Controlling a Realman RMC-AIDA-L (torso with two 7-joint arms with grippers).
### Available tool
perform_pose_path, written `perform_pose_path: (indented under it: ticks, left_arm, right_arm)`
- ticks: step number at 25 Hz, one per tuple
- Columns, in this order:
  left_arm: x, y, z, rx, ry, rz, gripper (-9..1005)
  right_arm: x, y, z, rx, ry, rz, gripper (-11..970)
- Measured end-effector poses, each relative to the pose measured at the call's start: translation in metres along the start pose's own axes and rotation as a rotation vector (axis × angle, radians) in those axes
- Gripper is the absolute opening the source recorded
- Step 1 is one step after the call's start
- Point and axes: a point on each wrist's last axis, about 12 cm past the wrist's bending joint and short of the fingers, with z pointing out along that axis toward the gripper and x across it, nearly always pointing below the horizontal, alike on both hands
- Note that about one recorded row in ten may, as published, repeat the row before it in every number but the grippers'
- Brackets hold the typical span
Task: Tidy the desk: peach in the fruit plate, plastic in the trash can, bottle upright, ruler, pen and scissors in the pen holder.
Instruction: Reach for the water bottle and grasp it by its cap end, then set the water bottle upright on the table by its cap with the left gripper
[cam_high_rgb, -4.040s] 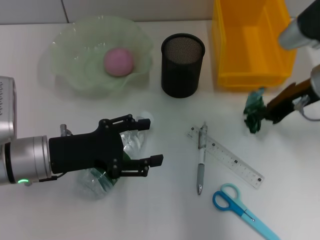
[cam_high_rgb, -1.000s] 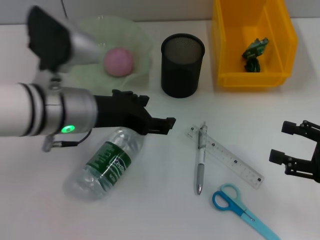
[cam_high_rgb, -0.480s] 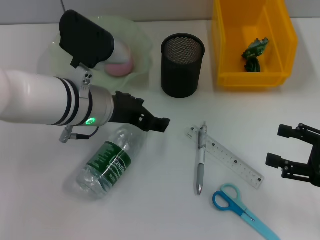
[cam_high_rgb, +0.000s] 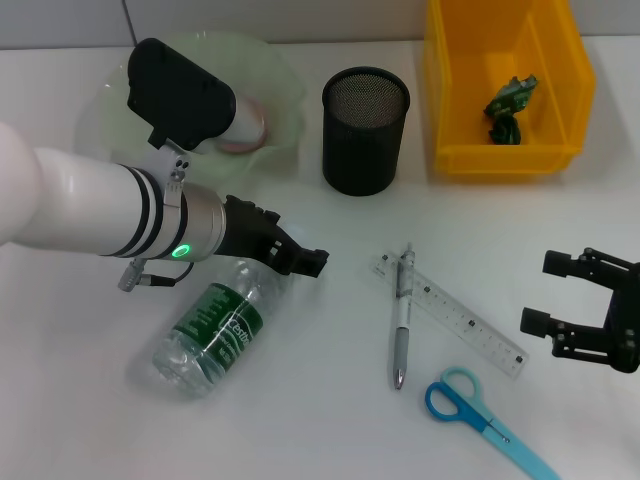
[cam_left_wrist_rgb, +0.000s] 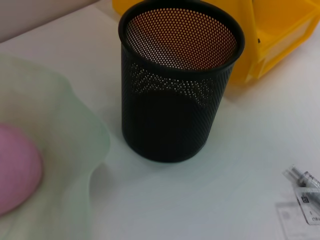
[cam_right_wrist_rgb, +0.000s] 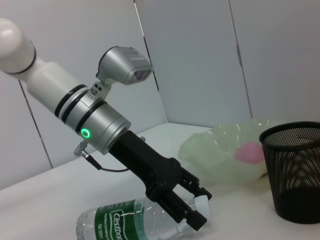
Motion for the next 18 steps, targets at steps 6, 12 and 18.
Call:
perform_pose_path:
  ticks: [6, 12, 18]
  left_arm:
    - [-0.0004, 0.0003, -0.0008, 0.011, 0.025, 0.023, 696]
    - [0.0003, 0.0000, 0.0023, 0.020, 0.054, 0.036, 588]
    - [-0.0041, 0.0010, -0.0053, 0.010, 0.028, 0.096, 468]
  right_arm:
    - [-0.0009, -0.0015, 0.0023, -0.003, 0.003, -0.001, 844]
    - [-0.0016, -0.0016, 0.0026, -0.006, 0.002, 0.002, 844]
    - [-0.0017, -0.0011, 0.0024, -0.009, -0.001, 0.006, 844]
